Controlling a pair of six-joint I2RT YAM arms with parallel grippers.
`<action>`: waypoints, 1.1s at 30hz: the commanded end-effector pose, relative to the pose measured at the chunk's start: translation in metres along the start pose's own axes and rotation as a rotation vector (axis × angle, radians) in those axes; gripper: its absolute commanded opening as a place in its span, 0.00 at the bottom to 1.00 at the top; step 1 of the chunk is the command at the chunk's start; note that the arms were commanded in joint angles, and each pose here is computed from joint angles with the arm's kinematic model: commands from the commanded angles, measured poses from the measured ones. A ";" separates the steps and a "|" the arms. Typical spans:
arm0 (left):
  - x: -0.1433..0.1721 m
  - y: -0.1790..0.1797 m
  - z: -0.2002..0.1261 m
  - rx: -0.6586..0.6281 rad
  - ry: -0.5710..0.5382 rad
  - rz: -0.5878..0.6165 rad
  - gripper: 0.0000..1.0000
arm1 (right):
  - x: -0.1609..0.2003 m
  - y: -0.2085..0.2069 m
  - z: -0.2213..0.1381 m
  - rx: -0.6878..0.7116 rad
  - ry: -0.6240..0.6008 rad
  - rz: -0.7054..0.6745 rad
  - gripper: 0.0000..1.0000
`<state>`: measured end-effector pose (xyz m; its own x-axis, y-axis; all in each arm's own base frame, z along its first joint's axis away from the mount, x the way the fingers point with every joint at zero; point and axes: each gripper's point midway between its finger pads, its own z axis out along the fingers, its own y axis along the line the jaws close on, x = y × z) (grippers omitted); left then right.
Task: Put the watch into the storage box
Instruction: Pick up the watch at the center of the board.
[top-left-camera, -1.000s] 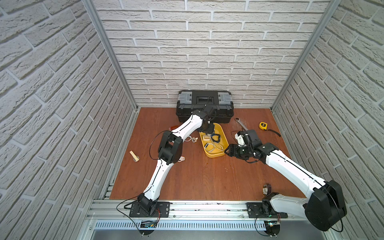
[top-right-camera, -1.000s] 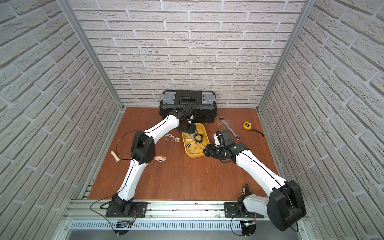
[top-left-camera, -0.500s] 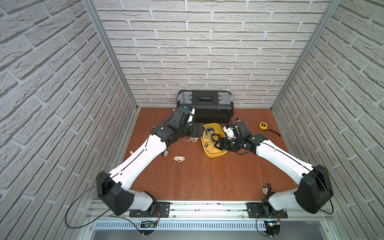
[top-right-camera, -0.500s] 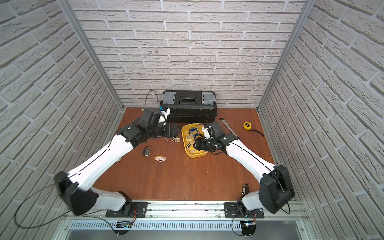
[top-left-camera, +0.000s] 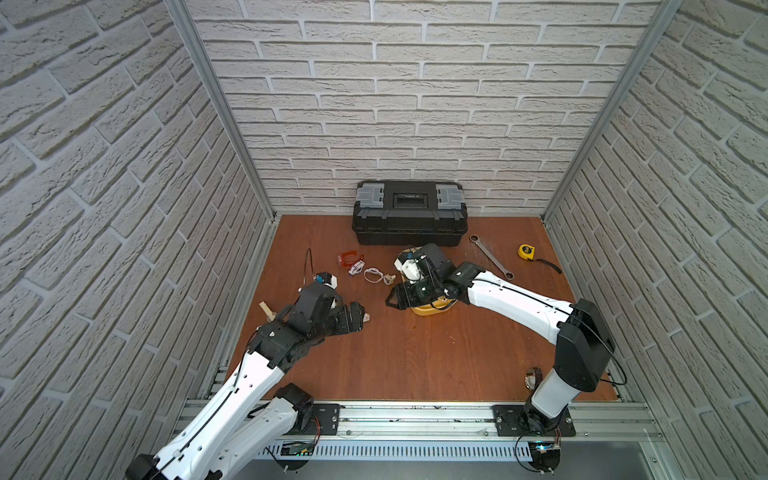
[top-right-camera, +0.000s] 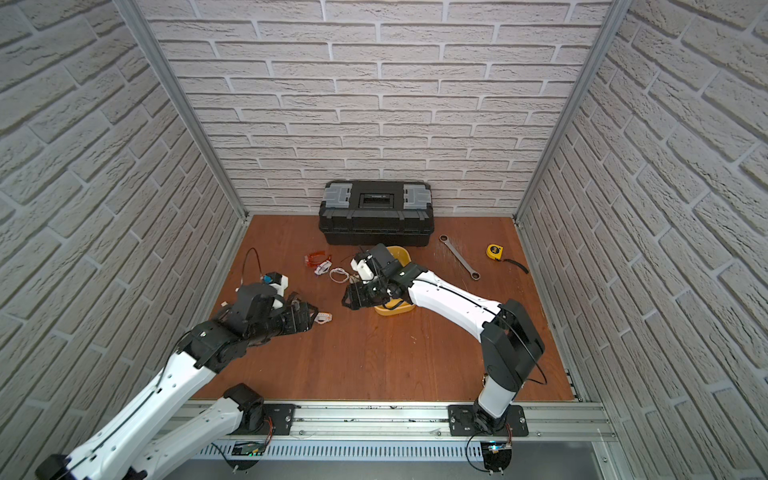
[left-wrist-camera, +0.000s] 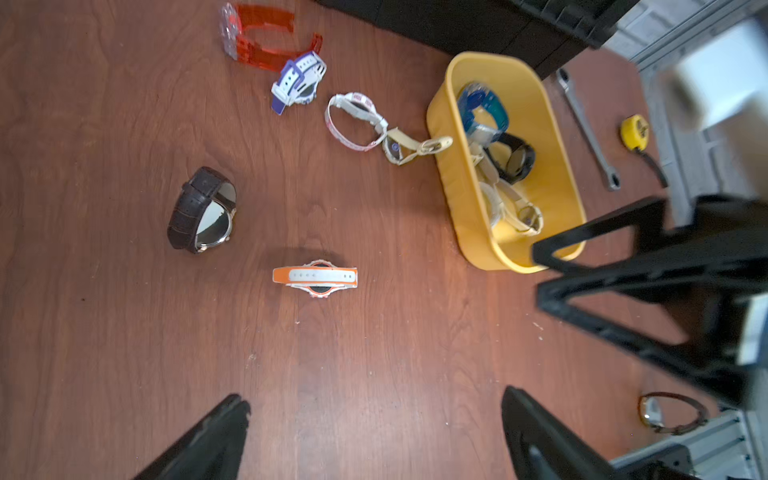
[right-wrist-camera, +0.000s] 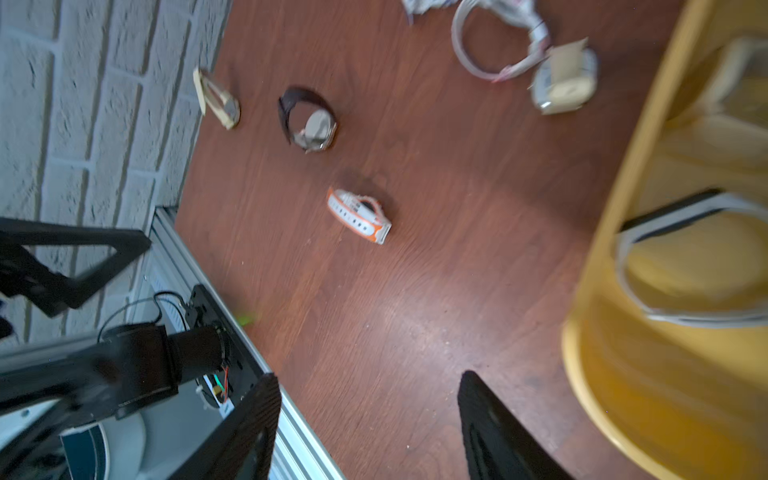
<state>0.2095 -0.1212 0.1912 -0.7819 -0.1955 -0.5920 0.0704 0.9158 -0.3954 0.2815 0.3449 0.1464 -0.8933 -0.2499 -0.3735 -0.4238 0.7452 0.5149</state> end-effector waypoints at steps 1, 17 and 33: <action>0.020 0.016 0.007 -0.053 0.065 -0.054 0.97 | 0.006 0.010 0.019 -0.009 0.014 -0.049 0.69; 0.028 -0.006 0.070 0.152 0.028 -0.496 0.89 | 0.025 -0.009 -0.035 0.054 -0.163 -0.103 0.80; 0.011 0.026 0.118 0.079 -0.138 -0.741 0.71 | 0.016 -0.072 -0.085 0.195 -0.283 -0.025 0.87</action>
<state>0.2574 -0.1396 0.0786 -0.6082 -0.7625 -0.2206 -0.4202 0.5451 -0.7255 0.2779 0.2515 0.1578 -0.7995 -0.1683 -0.5766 -0.4219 0.8406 0.3396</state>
